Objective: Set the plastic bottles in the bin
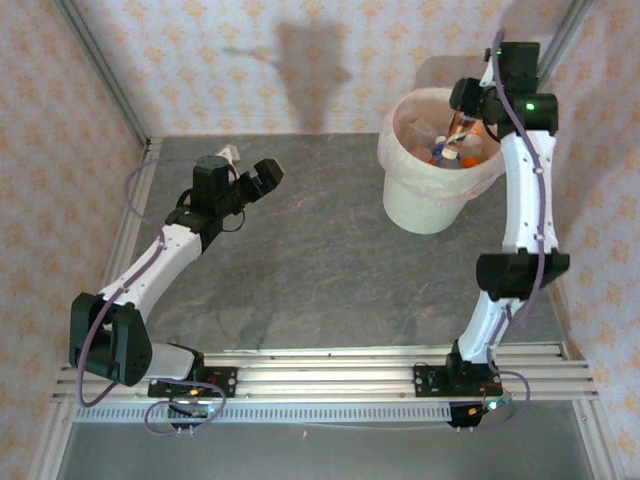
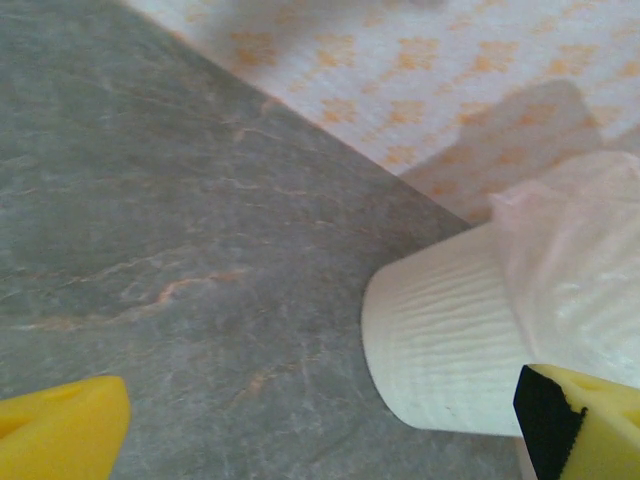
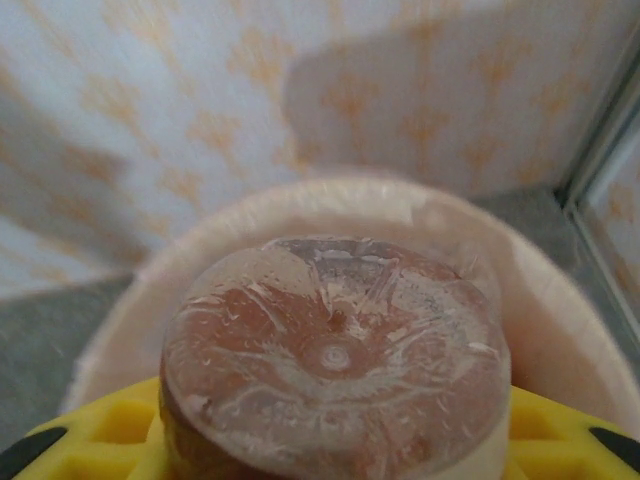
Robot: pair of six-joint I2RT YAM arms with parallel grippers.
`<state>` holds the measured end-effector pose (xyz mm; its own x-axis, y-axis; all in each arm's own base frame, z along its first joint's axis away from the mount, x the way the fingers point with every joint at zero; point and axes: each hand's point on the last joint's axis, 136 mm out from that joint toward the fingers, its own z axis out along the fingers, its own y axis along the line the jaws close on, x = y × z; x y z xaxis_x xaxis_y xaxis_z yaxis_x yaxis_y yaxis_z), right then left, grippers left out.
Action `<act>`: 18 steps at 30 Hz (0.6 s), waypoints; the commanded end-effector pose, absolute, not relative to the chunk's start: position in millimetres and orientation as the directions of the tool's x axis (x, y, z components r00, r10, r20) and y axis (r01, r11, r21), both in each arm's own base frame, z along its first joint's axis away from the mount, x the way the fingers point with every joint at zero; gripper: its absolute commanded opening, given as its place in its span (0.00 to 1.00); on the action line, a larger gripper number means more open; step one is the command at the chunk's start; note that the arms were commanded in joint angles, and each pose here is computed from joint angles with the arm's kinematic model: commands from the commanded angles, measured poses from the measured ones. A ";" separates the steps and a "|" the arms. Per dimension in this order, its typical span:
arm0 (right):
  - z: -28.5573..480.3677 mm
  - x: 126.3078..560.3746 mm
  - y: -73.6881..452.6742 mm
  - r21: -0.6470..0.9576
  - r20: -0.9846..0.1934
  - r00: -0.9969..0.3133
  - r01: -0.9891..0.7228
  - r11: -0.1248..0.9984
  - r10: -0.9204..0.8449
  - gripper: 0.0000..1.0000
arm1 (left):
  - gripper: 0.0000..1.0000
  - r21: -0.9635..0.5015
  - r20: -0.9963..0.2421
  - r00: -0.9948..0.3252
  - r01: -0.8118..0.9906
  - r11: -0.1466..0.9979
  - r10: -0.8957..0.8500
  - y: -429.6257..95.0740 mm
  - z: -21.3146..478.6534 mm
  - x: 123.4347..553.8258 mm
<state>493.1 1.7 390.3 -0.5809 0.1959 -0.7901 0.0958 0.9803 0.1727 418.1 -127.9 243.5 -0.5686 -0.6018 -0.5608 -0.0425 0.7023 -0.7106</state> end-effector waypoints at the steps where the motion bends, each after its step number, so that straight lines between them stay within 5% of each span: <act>1: 371.9 471.6 2.2 0.114 -0.715 -0.685 0.084 0.990 0.140 0.48 | 1.00 -0.712 -0.573 -0.495 -0.093 0.696 -0.653 -113.6 244.9 425.1; 5: 358.5 484.9 -6.3 0.081 -0.708 -0.692 0.123 0.989 0.144 0.57 | 1.00 -0.696 -0.576 -0.481 -0.135 0.705 -0.661 -106.3 239.2 424.4; 9: 356.9 503.2 -0.7 0.116 -0.729 -0.667 0.103 0.988 0.155 0.89 | 1.00 -0.684 -0.580 -0.475 -0.157 0.712 -0.662 -101.2 234.9 423.1; 18: 385.5 501.6 10.6 0.189 -0.778 -0.599 0.062 0.980 0.189 0.94 | 1.00 -0.657 -0.591 -0.489 -0.169 0.735 -0.641 -98.2 225.0 420.4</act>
<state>507.0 7.0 356.7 -0.6600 0.1752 -0.7305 0.0817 0.9834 0.1620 421.0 -107.1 228.5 -0.5086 -0.6456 -0.5696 -0.1475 0.7172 -0.6811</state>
